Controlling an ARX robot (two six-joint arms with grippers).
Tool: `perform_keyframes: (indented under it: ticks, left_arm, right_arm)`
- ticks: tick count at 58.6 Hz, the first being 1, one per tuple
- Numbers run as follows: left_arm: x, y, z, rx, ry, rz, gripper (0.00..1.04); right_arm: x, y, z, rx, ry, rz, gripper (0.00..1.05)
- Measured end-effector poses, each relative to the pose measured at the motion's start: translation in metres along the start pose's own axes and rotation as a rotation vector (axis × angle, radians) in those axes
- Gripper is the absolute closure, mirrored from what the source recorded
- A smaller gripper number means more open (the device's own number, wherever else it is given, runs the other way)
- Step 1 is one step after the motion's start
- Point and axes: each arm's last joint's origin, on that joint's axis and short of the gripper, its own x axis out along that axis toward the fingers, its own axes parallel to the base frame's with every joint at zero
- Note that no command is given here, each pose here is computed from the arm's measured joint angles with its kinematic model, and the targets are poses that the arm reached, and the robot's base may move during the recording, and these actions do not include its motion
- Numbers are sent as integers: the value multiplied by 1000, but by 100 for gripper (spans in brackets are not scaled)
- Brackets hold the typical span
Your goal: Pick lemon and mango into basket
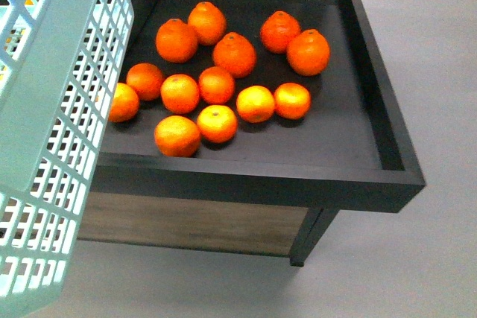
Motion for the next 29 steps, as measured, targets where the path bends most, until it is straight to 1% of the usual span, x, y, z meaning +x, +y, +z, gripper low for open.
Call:
perform_keyframes:
  ticks: [29]
  left_arm:
    - [0, 0, 0, 0, 0, 0, 100]
  right_arm:
    - [0, 0, 0, 0, 0, 3, 9]
